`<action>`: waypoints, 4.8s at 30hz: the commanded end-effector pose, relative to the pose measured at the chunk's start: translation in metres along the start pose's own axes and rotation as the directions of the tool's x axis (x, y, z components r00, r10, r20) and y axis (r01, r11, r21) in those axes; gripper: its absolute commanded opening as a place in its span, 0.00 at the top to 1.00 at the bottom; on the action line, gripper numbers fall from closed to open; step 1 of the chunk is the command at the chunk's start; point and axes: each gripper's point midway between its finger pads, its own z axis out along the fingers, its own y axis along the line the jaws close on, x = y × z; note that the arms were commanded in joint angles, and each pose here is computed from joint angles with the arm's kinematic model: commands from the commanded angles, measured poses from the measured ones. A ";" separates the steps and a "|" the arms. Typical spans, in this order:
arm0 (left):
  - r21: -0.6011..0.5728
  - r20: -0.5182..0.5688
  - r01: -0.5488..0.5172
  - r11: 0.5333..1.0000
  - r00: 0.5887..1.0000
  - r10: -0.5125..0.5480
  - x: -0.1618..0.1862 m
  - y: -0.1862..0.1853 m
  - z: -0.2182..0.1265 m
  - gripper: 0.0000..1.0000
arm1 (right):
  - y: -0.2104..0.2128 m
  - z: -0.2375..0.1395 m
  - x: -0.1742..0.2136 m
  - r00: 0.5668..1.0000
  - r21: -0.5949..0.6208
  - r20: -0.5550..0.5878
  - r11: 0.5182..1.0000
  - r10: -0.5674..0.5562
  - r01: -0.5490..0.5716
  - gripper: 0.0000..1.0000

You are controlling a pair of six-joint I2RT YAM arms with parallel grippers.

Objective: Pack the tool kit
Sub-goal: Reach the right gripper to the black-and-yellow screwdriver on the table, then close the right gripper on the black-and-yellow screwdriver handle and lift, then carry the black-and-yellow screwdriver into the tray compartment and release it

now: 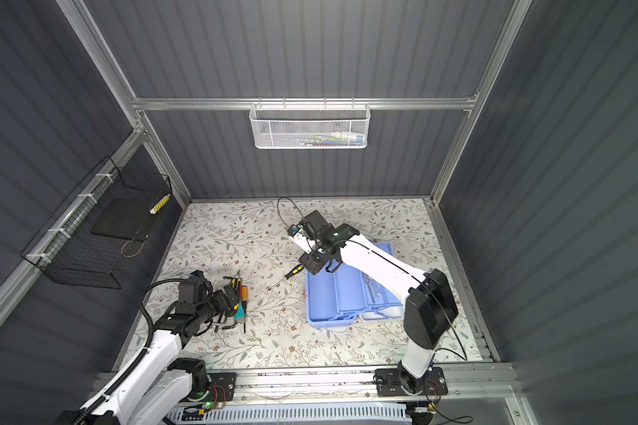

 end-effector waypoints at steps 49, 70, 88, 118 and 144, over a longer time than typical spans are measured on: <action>0.015 0.027 0.001 1.000 1.000 -0.001 -0.001 0.000 -0.005 0.00 | 0.043 0.173 -0.007 0.867 -0.194 -0.263 0.904 -0.423 0.382 0.53; 0.015 0.030 0.002 1.000 1.000 -0.003 -0.001 0.000 -0.006 0.00 | 0.061 0.158 0.018 0.868 -0.246 -0.374 0.937 -0.328 0.248 0.48; 0.018 0.032 0.003 1.000 0.999 -0.004 -0.002 0.000 -0.006 0.01 | 0.073 0.152 0.020 0.915 -0.209 -0.352 0.969 -0.198 0.130 0.84; 0.009 0.017 0.003 1.000 1.000 -0.003 0.000 0.001 -0.003 0.01 | -0.102 -0.098 0.130 0.814 0.352 -0.083 0.781 0.576 -0.517 1.00; -0.007 0.001 0.005 1.000 1.000 -0.005 0.000 0.002 0.000 0.01 | -0.112 -0.082 0.235 0.674 0.468 -0.075 0.623 0.735 -0.627 1.00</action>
